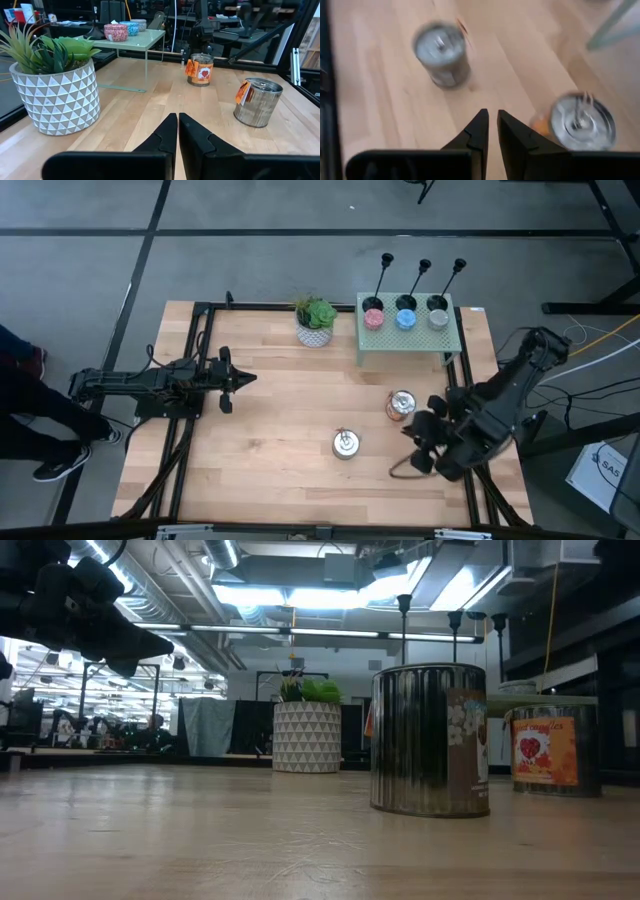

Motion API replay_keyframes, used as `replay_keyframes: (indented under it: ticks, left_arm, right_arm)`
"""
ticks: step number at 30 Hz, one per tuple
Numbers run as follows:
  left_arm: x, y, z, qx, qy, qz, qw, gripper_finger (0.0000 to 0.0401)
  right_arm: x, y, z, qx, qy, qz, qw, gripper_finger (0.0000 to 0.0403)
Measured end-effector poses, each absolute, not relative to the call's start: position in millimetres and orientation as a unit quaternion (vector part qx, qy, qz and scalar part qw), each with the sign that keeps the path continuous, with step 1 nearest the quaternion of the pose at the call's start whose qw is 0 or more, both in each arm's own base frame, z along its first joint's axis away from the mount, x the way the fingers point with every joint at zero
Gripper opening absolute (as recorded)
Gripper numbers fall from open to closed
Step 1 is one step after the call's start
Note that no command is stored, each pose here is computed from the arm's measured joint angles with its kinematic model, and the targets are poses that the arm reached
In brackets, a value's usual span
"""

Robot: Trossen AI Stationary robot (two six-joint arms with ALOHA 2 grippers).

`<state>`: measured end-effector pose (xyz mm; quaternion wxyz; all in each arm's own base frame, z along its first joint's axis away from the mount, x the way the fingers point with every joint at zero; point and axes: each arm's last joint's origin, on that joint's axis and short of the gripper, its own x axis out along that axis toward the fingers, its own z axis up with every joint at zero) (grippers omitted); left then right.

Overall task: Pick & Place candle stick holders
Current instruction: Put the right silver scented candle can on the shelf

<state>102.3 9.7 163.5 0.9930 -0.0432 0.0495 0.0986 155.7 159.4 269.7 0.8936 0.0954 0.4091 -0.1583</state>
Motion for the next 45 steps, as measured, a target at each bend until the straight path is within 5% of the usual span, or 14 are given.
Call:
replay_keyframes:
  ticks: [10, 25, 39, 45]
  left_arm:
    - [102.3, 9.7, 163.5, -0.043, 0.049, 0.099, 0.993, 0.0008]
    - [102.3, 9.7, 163.5, -0.043, 0.049, 0.099, 0.993, 0.001]
    - [102.3, 9.7, 163.5, -0.043, 0.049, 0.099, 0.993, 0.0009]
    - [102.3, 9.7, 163.5, -0.043, 0.05, 0.098, 0.993, 0.0008]
  right_arm:
    - [141.6, 189.5, 271.6, 0.136, 0.26, -0.164, 0.942, 0.0043]
    - [179.4, 176.7, 243.8, 0.149, 0.379, -0.219, 0.887, 0.0051]
    - [195.1, 149.3, 225.7, 0.115, 0.446, -0.313, 0.831, 0.0193]
    - [198.5, 141.3, 220.1, 0.104, 0.456, -0.335, 0.818, 0.0202]
